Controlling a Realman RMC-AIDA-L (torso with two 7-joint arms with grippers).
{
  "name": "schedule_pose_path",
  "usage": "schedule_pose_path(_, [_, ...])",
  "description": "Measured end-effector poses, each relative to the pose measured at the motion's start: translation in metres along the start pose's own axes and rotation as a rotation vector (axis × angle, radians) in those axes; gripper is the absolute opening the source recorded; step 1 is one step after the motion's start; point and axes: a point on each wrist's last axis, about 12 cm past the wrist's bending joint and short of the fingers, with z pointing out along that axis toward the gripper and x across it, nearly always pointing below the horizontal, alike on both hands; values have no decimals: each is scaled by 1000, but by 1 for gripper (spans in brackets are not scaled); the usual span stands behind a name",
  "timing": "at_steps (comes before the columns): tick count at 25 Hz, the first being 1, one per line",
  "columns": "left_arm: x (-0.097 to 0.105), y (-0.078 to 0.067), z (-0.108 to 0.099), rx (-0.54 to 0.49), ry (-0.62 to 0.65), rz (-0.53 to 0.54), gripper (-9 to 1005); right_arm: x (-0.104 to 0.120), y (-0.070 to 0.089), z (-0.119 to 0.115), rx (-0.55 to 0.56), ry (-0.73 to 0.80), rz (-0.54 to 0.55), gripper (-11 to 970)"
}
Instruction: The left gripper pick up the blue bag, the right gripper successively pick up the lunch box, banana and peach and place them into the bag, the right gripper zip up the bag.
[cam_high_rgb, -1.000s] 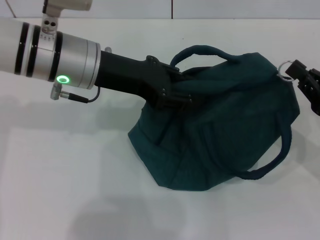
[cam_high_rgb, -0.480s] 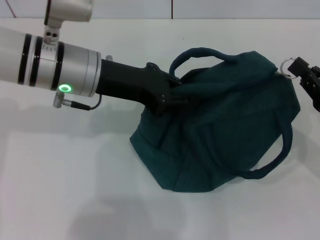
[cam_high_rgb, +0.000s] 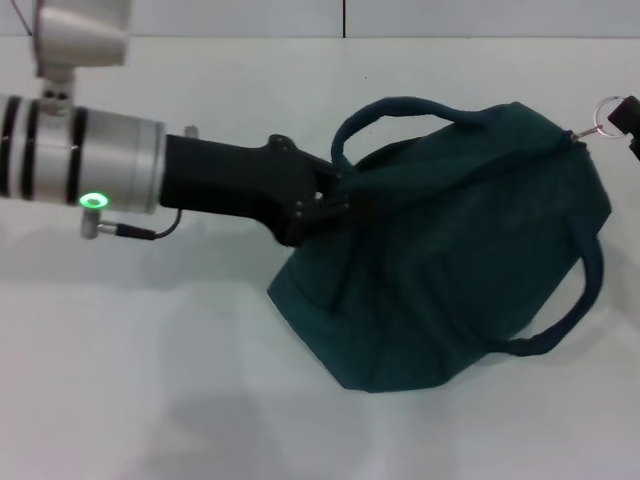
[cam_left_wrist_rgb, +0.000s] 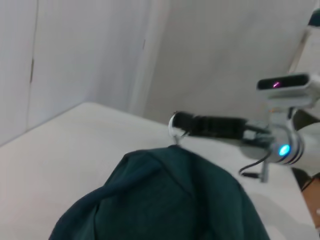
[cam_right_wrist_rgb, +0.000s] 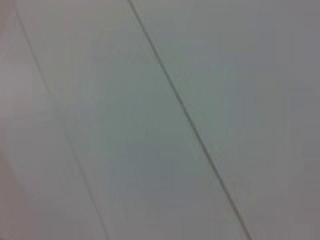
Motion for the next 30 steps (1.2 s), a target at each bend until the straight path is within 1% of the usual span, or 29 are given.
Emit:
schedule_pose_path(2, [2,-2,-7,6,-27,4,113,1,-3,1,20,11,-2,12])
schedule_pose_path(3, [2,-2,-7,6,-27,4,106,1,-4,2,30,20,-3,12])
schedule_pose_path(4, [6,-4,-17,10,-71,3,99,2,-6,3,41,32,-5,12])
schedule_pose_path(6, [9,-5,-22,10,-104,-3,86,4,-8,5,57,52,-6,12])
schedule_pose_path(9, [15,-4,-25,8,-130,-21,60,6,-11,9,68,72,-8,12])
schedule_pose_path(13, [20,-2,-27,-2,-157,-38,63,9,-12,11,79,94,-9,13])
schedule_pose_path(19, [23,1,-40,-49,-212,-54,66,18,-17,16,122,165,-12,13])
schedule_pose_path(27, [32,5,-50,-87,-266,-82,71,27,-15,28,104,241,-21,13])
schedule_pose_path(30, [34,6,-52,-103,-280,-85,73,30,-11,30,71,259,-22,13])
